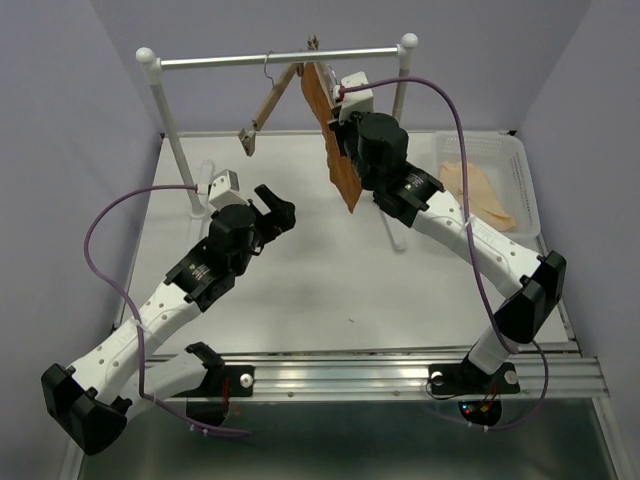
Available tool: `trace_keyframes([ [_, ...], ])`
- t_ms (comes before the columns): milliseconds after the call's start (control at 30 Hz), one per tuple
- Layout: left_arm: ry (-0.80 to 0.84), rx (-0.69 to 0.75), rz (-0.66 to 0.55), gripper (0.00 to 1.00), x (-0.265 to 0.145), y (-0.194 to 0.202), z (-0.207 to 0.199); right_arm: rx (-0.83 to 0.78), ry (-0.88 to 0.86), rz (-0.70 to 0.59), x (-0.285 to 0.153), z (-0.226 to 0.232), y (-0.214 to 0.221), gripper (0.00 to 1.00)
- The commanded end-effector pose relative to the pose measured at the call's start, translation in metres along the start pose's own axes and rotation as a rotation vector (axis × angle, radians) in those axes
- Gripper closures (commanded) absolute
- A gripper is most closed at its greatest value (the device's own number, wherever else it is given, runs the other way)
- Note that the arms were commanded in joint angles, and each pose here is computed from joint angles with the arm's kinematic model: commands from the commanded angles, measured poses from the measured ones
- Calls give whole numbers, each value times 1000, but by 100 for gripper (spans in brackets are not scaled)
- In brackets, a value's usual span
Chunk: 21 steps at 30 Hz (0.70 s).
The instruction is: Clip the underwear to the hanger
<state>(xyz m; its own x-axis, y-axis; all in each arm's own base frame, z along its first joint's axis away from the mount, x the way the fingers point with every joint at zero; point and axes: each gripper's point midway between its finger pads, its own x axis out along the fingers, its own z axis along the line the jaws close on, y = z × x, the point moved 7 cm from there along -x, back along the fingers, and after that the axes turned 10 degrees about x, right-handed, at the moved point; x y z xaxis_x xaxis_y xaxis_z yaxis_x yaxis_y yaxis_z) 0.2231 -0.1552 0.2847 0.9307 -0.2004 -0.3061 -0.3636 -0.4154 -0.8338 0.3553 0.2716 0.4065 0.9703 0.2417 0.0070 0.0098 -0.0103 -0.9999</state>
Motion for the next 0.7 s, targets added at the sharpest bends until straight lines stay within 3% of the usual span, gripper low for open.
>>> trace_keyframes([
  [0, 12, -5, -49, 1, -2, -6, -1, -5, 64, -121, 9, -11, -47, 99],
  [300, 28, -22, -39, 1, 1, -2, -3, -2, 135, -178, 37, -32, -71, 99],
  [667, 16, -29, -43, 1, 0, -2, -2, 56, 125, -70, 65, -45, -40, 99],
])
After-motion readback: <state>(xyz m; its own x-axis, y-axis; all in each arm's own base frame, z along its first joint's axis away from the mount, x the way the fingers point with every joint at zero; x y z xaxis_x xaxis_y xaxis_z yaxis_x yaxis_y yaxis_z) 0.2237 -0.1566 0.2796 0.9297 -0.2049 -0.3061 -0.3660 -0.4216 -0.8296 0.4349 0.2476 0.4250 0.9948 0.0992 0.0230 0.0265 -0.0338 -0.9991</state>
